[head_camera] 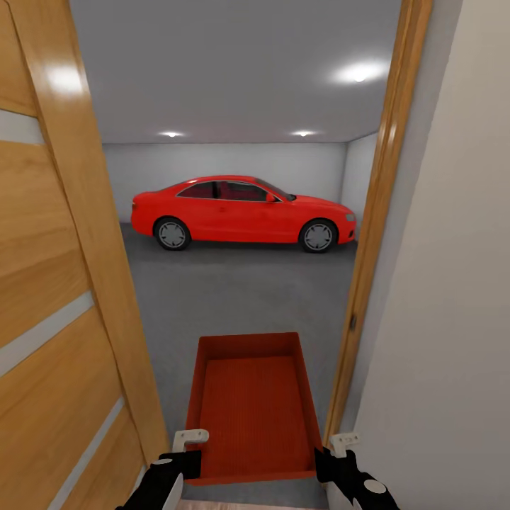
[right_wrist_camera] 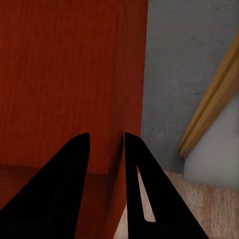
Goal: Move the two storage containers from the living room to the garage. In the garage, place one container on the floor and stack the other container on top of it (either order is fine).
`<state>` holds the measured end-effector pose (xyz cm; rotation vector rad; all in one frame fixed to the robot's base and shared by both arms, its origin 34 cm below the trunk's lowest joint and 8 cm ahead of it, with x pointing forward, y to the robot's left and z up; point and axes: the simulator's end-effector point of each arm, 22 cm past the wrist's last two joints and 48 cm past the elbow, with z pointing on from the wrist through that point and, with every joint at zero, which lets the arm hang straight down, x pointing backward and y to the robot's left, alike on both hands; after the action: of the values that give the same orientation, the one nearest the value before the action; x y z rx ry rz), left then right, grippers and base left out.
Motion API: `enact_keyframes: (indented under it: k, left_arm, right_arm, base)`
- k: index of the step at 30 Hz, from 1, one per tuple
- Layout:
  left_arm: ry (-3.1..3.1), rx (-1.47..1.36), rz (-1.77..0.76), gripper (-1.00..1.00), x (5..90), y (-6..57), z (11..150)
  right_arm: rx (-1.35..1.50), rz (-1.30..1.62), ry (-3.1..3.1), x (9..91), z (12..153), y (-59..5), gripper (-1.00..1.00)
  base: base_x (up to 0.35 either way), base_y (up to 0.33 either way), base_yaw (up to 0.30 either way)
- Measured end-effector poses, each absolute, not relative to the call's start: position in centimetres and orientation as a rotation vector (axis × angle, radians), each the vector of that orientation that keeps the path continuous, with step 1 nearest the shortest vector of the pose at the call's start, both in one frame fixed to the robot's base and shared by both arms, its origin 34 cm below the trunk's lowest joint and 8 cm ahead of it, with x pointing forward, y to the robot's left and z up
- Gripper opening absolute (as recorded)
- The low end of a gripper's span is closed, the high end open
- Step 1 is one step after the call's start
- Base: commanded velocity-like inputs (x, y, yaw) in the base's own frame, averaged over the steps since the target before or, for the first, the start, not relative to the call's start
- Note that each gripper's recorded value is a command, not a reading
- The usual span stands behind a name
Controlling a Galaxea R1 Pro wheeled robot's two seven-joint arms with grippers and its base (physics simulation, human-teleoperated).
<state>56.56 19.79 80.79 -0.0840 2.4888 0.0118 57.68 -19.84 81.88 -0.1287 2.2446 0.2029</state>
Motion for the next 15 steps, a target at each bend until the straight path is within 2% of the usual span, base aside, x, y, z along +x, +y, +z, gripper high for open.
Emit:
enact_keyframes:
  k: [10,15]
  left_arm:
    - [2.489,-0.084,0.012,-1.0,56.56,19.79,80.79]
    - [2.488,-0.084,0.012,-1.0,56.54,19.79,80.83]
  right_arm:
    - [-0.129,0.203,2.245,57.68,81.88,-19.84,-1.0]
    - [-0.129,0.203,2.244,57.65,81.92,-19.84,-1.0]
  base:
    - [0.001,0.0,0.0]
    - [0.189,0.003,0.0]
